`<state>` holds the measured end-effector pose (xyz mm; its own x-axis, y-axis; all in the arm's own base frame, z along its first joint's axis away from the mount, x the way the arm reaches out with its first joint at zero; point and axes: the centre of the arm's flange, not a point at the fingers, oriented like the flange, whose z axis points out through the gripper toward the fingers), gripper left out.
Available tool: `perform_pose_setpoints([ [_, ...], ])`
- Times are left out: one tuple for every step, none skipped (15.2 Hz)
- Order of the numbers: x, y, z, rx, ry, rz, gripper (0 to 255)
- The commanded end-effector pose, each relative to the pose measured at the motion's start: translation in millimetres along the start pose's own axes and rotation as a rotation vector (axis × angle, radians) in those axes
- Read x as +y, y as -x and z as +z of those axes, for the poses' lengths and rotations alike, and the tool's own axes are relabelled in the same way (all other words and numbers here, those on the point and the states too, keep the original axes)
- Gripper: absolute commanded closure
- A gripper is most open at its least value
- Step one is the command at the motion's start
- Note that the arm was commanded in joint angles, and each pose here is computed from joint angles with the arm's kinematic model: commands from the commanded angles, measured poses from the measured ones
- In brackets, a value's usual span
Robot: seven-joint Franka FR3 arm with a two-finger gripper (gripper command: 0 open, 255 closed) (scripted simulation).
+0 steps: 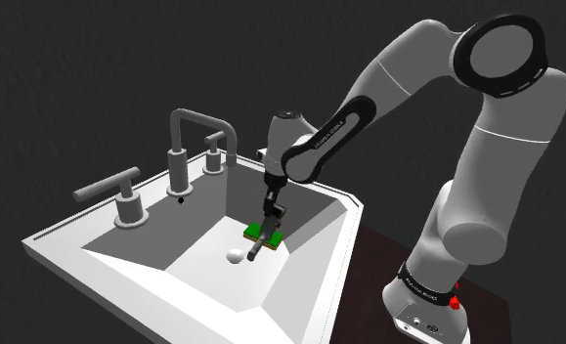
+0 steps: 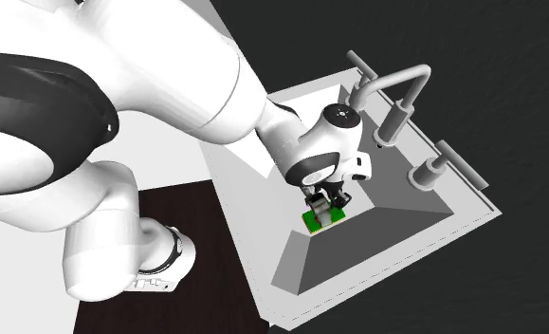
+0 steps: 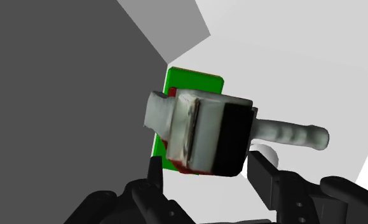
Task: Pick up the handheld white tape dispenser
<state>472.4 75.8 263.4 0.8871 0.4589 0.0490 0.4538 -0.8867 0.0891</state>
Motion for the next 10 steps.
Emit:
perform_pose_setpoints([
  [1.5, -0.9, -10.0, 0.000, 0.000, 0.000, 255],
  [2.0, -1.2, -15.3, 0.000, 0.000, 0.000, 255],
  [2.4, -1.4, -20.5, 0.000, 0.000, 0.000, 255],
  [2.9, -1.7, -25.8, 0.000, 0.000, 0.000, 255],
  [3.4, -1.9, -31.0, 0.000, 0.000, 0.000, 255],
  [3.8, -2.2, -36.3, 0.000, 0.000, 0.000, 255],
  [4.3, -2.4, -41.5, 0.000, 0.000, 0.000, 255],
  [4.8, -2.7, -46.8, 0.000, 0.000, 0.000, 255],
  [4.8, -2.7, -47.6, 0.000, 0.000, 0.000, 255],
  [4.8, -2.7, -47.6, 0.000, 0.000, 0.000, 255],
])
